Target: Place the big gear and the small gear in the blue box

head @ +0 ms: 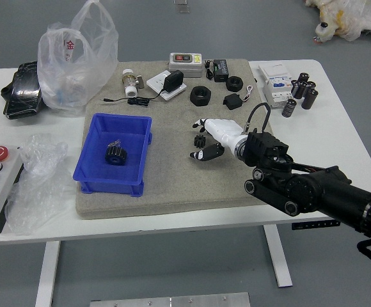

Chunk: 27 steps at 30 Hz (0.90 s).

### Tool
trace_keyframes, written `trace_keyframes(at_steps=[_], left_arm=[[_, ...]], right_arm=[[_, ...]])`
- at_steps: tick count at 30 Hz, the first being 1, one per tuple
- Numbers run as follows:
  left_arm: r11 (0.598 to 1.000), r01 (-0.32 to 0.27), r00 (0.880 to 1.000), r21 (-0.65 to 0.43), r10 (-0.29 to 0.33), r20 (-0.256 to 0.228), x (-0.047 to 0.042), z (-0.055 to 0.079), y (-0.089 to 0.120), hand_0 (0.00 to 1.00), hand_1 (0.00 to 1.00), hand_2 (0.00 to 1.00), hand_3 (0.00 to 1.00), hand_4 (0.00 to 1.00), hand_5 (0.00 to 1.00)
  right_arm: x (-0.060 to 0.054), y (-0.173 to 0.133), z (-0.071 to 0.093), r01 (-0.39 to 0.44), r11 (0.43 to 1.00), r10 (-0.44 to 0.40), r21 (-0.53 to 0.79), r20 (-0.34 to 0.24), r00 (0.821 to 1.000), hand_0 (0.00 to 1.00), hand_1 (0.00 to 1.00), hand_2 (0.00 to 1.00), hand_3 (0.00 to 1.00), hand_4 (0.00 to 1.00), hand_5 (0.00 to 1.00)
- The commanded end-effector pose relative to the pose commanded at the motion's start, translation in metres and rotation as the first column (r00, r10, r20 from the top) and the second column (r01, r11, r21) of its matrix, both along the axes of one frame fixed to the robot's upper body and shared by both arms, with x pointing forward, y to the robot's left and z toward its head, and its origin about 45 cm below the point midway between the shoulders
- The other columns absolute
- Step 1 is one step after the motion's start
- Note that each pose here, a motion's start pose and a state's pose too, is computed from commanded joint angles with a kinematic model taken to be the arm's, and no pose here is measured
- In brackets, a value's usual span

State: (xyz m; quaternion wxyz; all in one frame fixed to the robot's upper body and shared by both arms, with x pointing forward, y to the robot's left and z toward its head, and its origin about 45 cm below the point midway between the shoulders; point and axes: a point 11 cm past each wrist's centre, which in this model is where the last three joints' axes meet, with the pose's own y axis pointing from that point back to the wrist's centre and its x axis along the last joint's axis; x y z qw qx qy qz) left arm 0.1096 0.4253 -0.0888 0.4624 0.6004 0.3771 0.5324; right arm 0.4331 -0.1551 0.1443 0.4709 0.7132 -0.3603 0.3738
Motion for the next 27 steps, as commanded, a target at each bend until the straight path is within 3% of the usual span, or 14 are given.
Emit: trace_keyframes(at_steps=[2, 3, 17, 23, 27], left_arm=[[1.0, 0.0, 1.0, -0.001, 0.0, 0.0, -0.0001, 0.0, 0.0, 0.695, 0.642, 0.611, 0.725, 0.7, 0.4], [1.0, 0.001, 1.0, -0.001, -0.001, 0.0, -0.0001, 0.0, 0.0, 0.695, 0.642, 0.61, 0.725, 0.699, 0.399], [1.0, 0.003, 1.0, -0.003, -0.003, 0.002, 0.0007, 0.0, -0.001, 0.695, 0.642, 0.61, 0.724, 0.699, 0.401], [1.0, 0.0, 1.0, -0.001, 0.0, -0.002, -0.0011, -0.001, -0.001, 0.695, 0.642, 0.61, 0.725, 0.698, 0.398], [1.0, 0.001, 1.0, 0.0, -0.001, -0.005, -0.0018, -0.001, -0.001, 0.695, 0.642, 0.61, 0.724, 0.697, 0.398]], right_arm=[[-0.001, -0.001, -0.002, 0.002, 1.0, -0.002, -0.005, 0.003, 1.0, 0.626, 0.662, 0.586, 0.653, 0.466, 0.183], [-0.001, -0.001, -0.002, 0.002, 1.0, -0.002, -0.007, 0.005, 1.0, 0.556, 0.569, 0.464, 0.558, 0.422, 0.002], [0.002, -0.004, 0.004, 0.012, 0.999, -0.014, 0.033, 0.062, 0.998, 0.541, 0.542, 0.403, 0.507, 0.365, 0.002], [0.005, 0.005, 0.029, -0.021, 0.997, 0.012, 0.07, 0.127, 0.992, 0.541, 0.541, 0.401, 0.504, 0.365, 0.002], [0.0, 0.031, 0.054, -0.11, 0.991, 0.093, 0.076, 0.197, 0.976, 0.544, 0.545, 0.413, 0.506, 0.375, 0.002]])
